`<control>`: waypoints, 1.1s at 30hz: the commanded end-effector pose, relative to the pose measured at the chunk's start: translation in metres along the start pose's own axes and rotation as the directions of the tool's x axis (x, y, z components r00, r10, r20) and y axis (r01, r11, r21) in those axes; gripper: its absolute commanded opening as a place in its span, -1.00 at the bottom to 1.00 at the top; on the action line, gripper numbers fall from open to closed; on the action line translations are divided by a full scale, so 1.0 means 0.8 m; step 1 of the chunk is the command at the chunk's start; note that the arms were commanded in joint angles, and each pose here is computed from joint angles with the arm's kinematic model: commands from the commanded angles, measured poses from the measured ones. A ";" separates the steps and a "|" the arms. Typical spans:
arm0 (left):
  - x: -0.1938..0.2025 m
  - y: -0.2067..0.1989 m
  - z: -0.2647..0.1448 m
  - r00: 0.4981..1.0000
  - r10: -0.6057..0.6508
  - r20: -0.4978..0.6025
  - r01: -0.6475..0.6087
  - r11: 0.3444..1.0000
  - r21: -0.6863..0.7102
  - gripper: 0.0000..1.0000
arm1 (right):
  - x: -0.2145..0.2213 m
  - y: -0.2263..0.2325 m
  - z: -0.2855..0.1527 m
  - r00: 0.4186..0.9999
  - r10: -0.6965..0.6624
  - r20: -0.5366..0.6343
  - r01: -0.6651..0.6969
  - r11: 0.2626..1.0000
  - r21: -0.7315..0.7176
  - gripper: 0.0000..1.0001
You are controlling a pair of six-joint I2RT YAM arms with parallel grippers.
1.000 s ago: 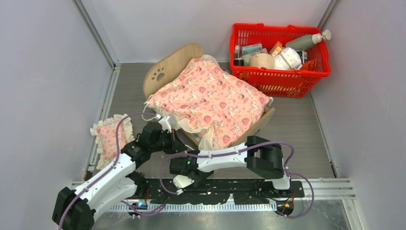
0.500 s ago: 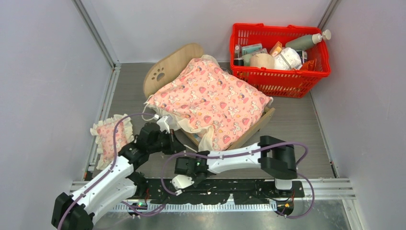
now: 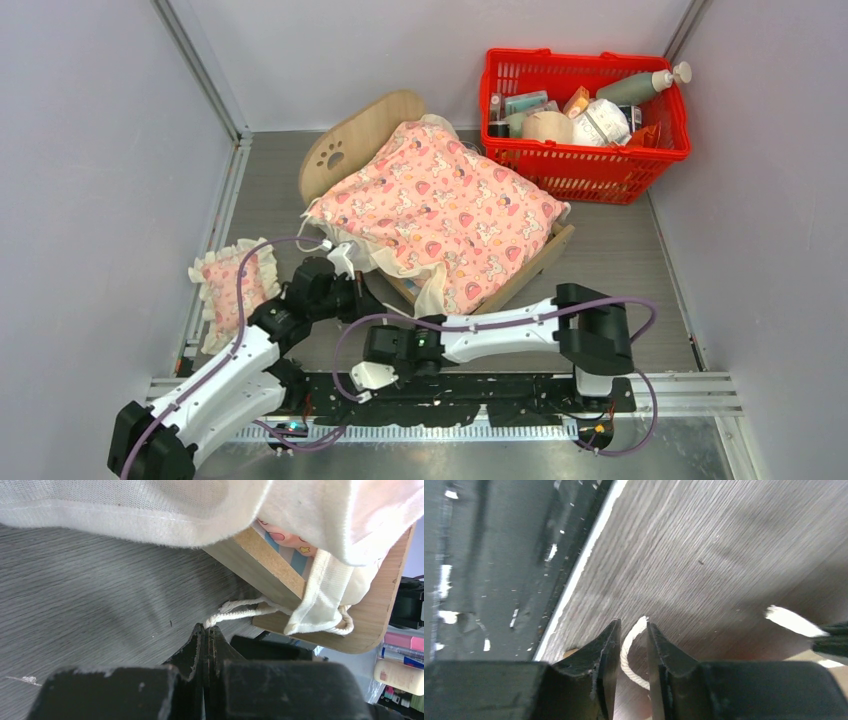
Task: Set up the pet bed
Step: Tie the ropes to the bed frame.
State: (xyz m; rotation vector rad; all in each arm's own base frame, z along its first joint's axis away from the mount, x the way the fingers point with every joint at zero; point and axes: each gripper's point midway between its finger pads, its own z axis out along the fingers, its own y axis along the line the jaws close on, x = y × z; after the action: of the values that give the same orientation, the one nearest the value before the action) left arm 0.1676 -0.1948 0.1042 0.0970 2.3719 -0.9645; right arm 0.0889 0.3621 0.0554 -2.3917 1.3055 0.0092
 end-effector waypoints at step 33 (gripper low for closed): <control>-0.022 0.003 0.003 0.999 0.024 0.037 -0.023 0.999 -0.025 -1.00 | 0.041 -0.002 0.020 0.989 0.004 -0.147 -0.016 0.997 -0.076 -0.89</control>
State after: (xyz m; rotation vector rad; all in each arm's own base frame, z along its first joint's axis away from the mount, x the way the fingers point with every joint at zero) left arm 0.1737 -0.1924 0.0961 0.0711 2.4145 -0.9328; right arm 0.1139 0.3185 0.0154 -2.5977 1.5010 -0.2607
